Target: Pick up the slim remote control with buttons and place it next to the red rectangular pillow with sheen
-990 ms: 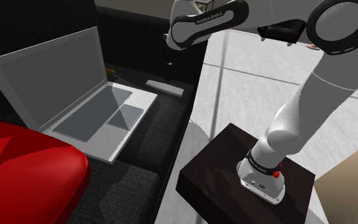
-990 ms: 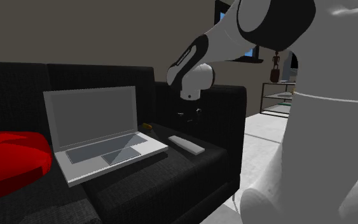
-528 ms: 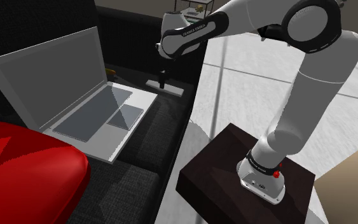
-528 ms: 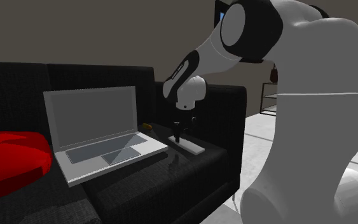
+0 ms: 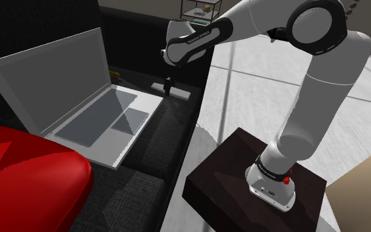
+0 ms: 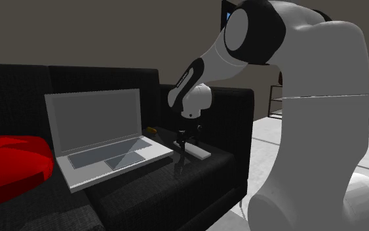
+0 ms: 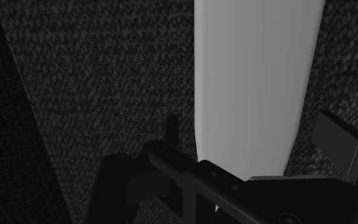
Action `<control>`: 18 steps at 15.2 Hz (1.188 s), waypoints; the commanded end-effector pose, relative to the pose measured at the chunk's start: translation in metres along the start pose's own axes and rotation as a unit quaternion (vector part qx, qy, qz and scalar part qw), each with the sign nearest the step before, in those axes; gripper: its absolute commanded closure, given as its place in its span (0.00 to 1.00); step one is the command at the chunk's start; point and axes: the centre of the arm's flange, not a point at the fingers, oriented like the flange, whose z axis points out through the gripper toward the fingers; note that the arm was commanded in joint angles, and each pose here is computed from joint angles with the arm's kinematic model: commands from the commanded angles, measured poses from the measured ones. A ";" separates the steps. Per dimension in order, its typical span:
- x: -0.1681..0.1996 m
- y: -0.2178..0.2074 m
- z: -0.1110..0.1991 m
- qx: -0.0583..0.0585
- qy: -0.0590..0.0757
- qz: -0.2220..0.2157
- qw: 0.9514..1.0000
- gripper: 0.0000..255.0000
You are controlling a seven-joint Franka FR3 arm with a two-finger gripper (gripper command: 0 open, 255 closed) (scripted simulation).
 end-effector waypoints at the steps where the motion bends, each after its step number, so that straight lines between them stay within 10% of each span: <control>1: 0.000 0.000 0.000 0.000 0.000 0.000 1.000 0.00; 3: 0.000 0.000 0.000 0.000 0.000 0.000 1.000 0.00; 4: 0.000 0.000 0.000 0.000 0.000 0.000 1.000 1.00; 18: 0.002 0.001 -0.026 0.000 0.000 0.000 1.000 1.00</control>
